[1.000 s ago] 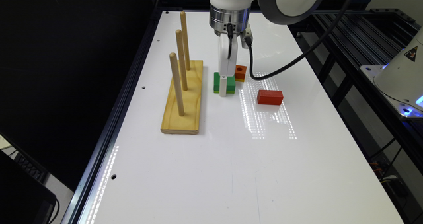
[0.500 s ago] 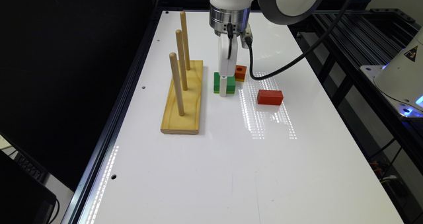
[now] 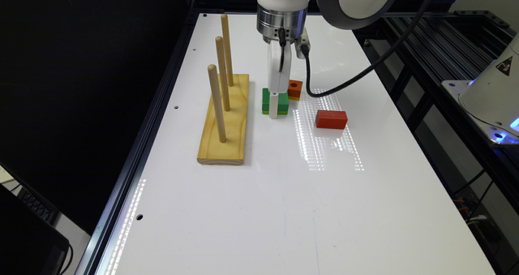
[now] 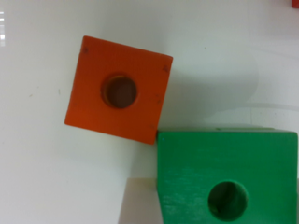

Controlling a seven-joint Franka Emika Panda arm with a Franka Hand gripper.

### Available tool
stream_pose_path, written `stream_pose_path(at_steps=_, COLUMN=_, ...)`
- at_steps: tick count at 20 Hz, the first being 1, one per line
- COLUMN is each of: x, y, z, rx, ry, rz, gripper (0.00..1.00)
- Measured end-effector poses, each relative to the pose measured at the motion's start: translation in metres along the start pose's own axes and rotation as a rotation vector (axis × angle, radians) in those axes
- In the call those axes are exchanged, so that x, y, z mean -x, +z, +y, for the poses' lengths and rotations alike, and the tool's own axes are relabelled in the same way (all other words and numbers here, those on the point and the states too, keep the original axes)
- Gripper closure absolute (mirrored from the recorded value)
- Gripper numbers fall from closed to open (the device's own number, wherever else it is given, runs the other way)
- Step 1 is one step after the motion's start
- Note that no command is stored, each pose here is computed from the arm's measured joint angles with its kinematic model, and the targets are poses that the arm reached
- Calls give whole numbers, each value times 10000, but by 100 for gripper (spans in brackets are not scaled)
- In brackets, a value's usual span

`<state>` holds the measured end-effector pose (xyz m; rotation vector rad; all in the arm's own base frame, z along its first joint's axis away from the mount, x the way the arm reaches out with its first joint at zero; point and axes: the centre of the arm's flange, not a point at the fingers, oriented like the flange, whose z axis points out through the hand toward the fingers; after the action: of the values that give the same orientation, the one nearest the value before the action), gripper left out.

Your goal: Pick up green block.

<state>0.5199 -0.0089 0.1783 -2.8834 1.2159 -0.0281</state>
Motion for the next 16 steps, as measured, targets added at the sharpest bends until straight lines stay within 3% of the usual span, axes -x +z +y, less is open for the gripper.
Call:
stream_pose_path(at_steps=5, x=-18, y=-284, z=-16, rx=40, ry=-3, rz=-6, gripper=100)
stream_pose_path(at_steps=9, x=-9, y=-378, z=-6, rx=75, ry=-4, rz=-29, gripper=100)
stream_pose_path(at_steps=12, x=-15, y=-448, z=-12, rx=31, ry=-5, rz=23, gripper=100)
stream_pose_path(at_steps=16, x=-11, y=-836, z=-11, rx=39, ry=-11, rz=59, gripper=100)
